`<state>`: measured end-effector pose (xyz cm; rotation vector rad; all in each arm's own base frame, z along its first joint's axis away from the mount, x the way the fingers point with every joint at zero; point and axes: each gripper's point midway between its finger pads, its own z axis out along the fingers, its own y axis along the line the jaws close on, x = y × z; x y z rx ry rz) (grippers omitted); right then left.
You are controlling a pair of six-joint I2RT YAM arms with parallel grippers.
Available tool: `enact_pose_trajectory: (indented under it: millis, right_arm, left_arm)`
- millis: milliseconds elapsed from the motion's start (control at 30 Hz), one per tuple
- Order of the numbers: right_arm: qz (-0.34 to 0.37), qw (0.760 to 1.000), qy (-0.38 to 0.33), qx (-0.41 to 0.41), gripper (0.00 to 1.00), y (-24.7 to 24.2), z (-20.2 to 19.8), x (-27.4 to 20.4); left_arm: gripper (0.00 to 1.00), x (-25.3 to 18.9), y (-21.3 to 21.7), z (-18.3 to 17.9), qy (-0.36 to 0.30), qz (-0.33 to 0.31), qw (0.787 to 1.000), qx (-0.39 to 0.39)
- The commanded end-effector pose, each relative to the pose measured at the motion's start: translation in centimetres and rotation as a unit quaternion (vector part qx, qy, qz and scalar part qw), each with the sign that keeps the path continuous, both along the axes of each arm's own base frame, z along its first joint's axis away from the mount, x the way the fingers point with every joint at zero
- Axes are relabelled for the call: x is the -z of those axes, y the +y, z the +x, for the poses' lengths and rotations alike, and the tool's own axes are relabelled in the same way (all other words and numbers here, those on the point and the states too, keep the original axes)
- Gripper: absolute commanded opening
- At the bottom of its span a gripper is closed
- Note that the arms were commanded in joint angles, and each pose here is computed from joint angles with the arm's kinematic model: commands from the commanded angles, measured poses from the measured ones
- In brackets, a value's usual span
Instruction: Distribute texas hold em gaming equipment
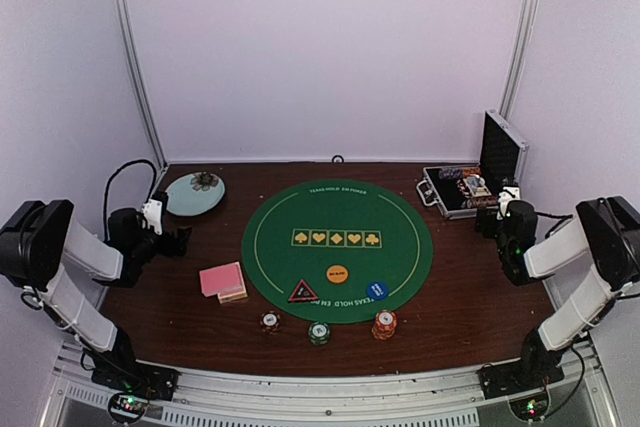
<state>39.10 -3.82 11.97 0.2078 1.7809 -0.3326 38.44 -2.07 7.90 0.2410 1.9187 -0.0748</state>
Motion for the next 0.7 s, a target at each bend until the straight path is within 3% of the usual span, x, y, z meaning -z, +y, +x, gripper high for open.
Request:
enact_pose_trajectory:
  millis: [0,100,267,500,667]
  right_arm:
    - [-0.008,1.000,-0.023,0.011,1.00,-0.2,-0.5,-1.7]
    - [-0.002,0.999,-0.013,0.047,0.99,-1.2,-0.8,-3.9]
    - [0.033,0.998,-0.033,0.049,1.00,-1.1,-0.8,-8.1]
    - [0.073,0.996,0.058,-0.004,0.99,1.2,0.5,-12.1]
    - [0.166,0.975,0.112,-0.091,1.00,5.5,0.5,-12.6]
  left_arm:
    - [0.98,-2.3,0.0,1.3,-0.008,-0.007,1.000,0.003]
    - [0.98,-1.7,-0.2,1.6,0.078,0.011,0.997,0.025]
    - [0.97,-2.4,-0.8,1.4,0.151,0.027,0.986,0.059]
    - [0.98,-7.2,-1.3,0.4,0.151,0.020,0.985,0.076]
    - [0.98,-10.3,-1.3,-0.5,0.178,0.008,0.981,0.073]
